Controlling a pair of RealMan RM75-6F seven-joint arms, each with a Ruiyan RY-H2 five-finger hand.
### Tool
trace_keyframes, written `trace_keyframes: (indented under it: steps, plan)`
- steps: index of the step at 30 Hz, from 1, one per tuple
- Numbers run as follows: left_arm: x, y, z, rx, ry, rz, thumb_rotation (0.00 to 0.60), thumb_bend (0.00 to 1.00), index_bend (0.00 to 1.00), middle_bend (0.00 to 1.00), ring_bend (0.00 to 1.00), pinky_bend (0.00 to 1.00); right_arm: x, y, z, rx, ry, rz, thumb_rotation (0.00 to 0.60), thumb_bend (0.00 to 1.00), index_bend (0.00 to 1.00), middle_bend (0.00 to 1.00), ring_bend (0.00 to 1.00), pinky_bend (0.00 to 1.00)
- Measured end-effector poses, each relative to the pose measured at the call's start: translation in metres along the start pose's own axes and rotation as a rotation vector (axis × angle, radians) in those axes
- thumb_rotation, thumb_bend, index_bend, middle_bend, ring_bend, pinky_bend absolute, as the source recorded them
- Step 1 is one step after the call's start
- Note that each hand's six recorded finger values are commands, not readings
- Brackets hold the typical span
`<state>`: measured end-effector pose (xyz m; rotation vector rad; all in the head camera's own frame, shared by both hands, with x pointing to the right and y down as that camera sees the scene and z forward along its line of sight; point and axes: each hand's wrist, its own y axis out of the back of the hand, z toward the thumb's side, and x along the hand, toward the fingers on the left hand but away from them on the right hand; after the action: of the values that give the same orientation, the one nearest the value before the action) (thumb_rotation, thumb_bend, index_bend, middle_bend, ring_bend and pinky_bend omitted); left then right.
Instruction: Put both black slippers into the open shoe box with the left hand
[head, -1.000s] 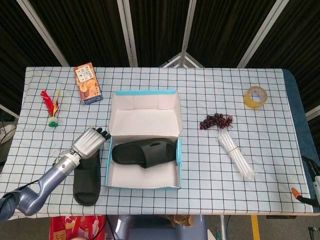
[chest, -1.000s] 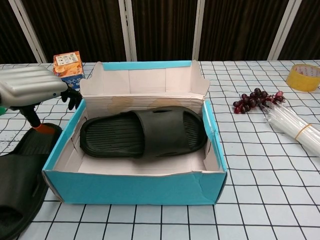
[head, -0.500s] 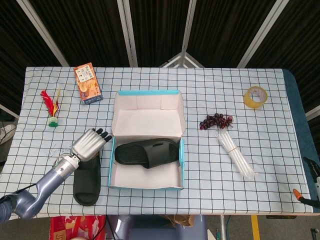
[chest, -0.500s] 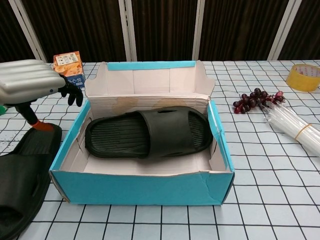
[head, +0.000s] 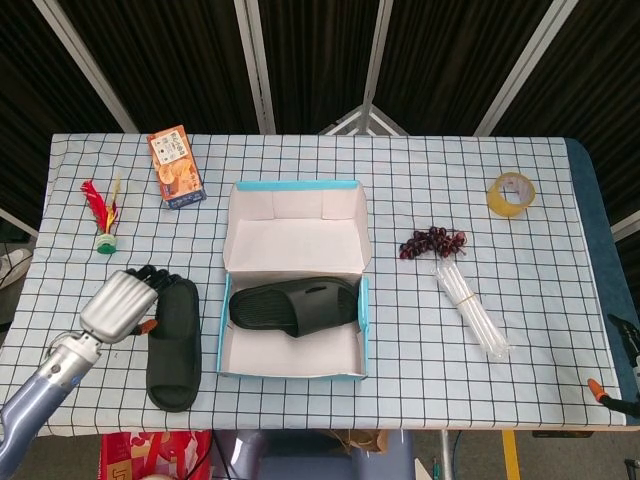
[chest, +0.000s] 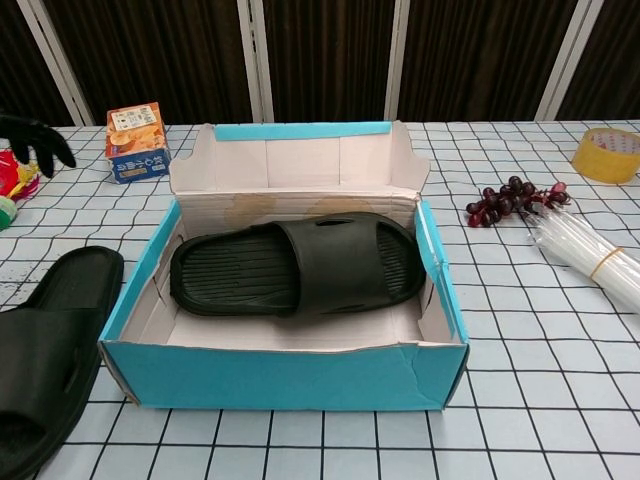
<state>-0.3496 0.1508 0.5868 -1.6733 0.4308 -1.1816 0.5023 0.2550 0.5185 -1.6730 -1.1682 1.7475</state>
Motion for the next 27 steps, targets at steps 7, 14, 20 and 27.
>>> trace_keyframes:
  steps: [7,14,20,27]
  plan:
    - [-0.086,-0.031,0.005,-0.133,0.126,-0.058,0.584,0.11,0.20,0.23,0.25,0.51,0.002,0.002,0.001,-0.008,0.009,-0.004,0.600,0.31,0.04,0.11,0.18,0.12]
    - [-0.125,-0.057,0.025,-0.088,0.206,0.017,0.536,0.08,0.18,0.15,0.18,0.44,0.003,0.002,0.001,-0.011,0.009,-0.001,0.600,0.31,0.04,0.11,0.18,0.11]
    - [-0.129,-0.074,0.040,-0.107,0.206,0.058,0.523,0.07,0.14,0.11,0.12,0.33,0.003,0.003,0.001,-0.014,0.011,-0.002,0.600,0.31,0.04,0.11,0.18,0.11]
    - [-0.122,-0.085,0.051,-0.212,0.194,0.075,0.520,0.07,0.11,0.07,0.06,0.26,0.002,0.002,-0.001,-0.017,0.008,0.002,0.600,0.31,0.04,0.11,0.18,0.11]
